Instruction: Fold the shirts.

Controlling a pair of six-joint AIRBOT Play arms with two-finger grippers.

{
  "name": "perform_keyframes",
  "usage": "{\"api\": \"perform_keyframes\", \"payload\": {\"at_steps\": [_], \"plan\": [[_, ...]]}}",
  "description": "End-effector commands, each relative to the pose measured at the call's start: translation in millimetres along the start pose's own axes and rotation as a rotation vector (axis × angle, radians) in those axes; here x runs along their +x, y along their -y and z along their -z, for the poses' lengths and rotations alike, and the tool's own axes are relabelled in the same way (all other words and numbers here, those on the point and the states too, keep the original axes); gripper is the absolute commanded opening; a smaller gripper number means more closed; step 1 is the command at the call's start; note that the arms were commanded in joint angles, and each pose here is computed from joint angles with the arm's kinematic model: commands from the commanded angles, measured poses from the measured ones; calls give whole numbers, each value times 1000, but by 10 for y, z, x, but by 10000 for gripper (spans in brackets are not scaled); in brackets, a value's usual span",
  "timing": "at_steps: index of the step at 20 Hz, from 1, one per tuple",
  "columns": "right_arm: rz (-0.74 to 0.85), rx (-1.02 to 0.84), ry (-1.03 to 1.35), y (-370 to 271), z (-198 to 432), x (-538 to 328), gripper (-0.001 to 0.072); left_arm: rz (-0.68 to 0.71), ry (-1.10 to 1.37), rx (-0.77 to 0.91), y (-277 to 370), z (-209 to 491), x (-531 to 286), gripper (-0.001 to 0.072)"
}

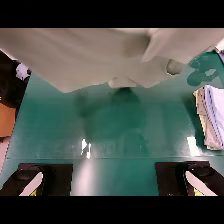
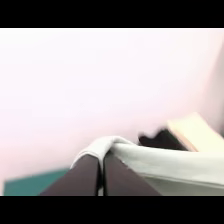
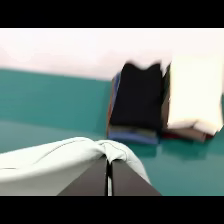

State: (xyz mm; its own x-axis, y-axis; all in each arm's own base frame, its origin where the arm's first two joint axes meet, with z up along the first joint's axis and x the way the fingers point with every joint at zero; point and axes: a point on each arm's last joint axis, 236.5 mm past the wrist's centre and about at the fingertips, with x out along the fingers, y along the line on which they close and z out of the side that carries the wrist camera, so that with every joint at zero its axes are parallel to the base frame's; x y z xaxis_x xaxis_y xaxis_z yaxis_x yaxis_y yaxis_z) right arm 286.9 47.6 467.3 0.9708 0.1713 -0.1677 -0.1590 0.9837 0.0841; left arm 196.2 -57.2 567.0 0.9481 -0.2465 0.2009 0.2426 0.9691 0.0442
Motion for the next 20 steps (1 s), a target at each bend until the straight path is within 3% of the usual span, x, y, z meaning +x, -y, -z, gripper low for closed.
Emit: {"api": "perform_keyframes", "payload": {"at_steps": [1, 4, 7, 11, 15, 20], "plan": [[70, -37, 135, 132, -413, -438, 19, -105, 153, 30, -159, -501, -425, 25], [73, -35, 100, 138, -437, -288, 19, -157, -18, -3, -372, 24, -22, 25], [79, -27, -39, 180, -138, 182, 19, -152, -351, -44, -506, 1099, 649, 26], [98, -1, -435, 298, 1062, 1092, 19, -134, -880, -113, -634, 3079, 1324, 26], [135, 24, -828, 526, 2509, 1827, 20, -101, -1233, -200, -589, 4863, 1537, 27], [176, 121, -1011, 974, 3668, 2437, 20, -101, -1361, -232, -606, 5908, 1676, 26]]}}
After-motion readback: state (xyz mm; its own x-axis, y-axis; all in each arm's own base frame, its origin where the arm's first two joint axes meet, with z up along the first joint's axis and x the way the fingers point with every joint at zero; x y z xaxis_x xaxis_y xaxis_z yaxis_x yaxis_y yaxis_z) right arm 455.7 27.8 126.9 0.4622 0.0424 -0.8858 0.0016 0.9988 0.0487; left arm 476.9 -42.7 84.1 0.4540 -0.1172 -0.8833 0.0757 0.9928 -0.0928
